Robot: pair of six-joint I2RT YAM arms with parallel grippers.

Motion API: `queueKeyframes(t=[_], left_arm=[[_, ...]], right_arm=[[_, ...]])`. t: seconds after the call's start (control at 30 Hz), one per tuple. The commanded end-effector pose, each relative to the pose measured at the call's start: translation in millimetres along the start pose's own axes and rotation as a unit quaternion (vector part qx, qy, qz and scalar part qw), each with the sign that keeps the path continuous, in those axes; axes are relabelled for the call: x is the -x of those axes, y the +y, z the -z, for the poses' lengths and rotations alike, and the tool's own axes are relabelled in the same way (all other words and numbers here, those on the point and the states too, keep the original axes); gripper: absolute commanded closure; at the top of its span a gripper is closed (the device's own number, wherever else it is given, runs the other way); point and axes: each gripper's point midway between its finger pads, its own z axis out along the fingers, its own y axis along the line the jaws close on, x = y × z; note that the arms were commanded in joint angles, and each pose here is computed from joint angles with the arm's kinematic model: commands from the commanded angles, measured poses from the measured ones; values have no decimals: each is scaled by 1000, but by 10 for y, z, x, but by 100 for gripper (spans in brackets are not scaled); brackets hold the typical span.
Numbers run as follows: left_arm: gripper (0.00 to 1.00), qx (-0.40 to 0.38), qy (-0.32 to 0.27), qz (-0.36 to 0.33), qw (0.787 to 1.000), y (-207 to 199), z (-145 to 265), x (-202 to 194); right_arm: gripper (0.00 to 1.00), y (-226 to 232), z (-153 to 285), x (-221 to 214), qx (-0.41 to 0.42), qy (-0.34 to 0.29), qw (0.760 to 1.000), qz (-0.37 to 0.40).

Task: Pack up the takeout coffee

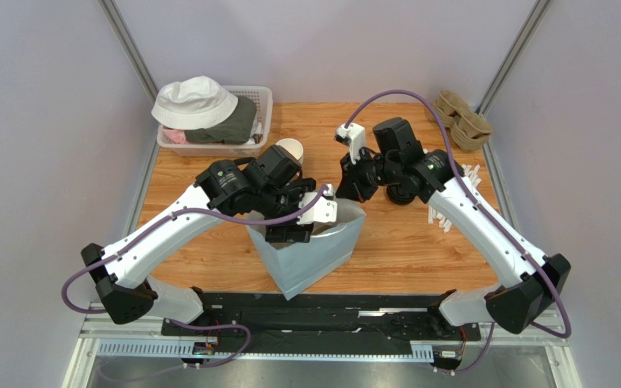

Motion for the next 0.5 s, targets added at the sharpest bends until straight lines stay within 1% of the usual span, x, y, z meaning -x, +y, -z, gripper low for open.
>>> queueKeyframes(t=[0.0, 0.07, 0.1, 0.13, 0.17, 0.2, 0.27, 0.3, 0.37, 0.4, 0.47], left_arm=[[85, 25, -56, 24, 998, 85, 147, 121], [85, 22, -67, 30, 997, 62, 149, 121], [85, 20, -75, 32, 996, 64, 137, 138], [85, 18, -76, 33, 996, 46, 114, 125], [85, 16, -79, 33, 996, 39, 104, 130], [85, 15, -86, 33, 996, 35, 104, 159], [85, 10, -93, 34, 995, 17, 98, 179], [85, 7, -98, 32, 995, 4, 98, 197], [85, 6, -100, 29, 995, -4, 84, 193], [86, 4, -101, 28, 994, -14, 77, 191], [87, 1, -100, 30, 995, -26, 52, 172]], right_arm=[[100, 309, 248, -239, 55, 13, 998, 17], [94, 341, 337, -308, 56, 11, 998, 39], [88, 342, 357, -345, 55, 11, 997, 44], [85, 343, 374, -353, 55, 9, 997, 55], [79, 349, 392, -350, 55, 6, 997, 61], [66, 365, 417, -347, 57, 4, 996, 67], [57, 396, 451, -314, 66, 0, 994, 84], [50, 394, 448, -290, 66, -1, 994, 89], [42, 372, 467, -180, 59, -13, 992, 106], [35, 347, 433, -150, 58, -11, 992, 108], [31, 333, 463, 27, 49, -31, 991, 120]])
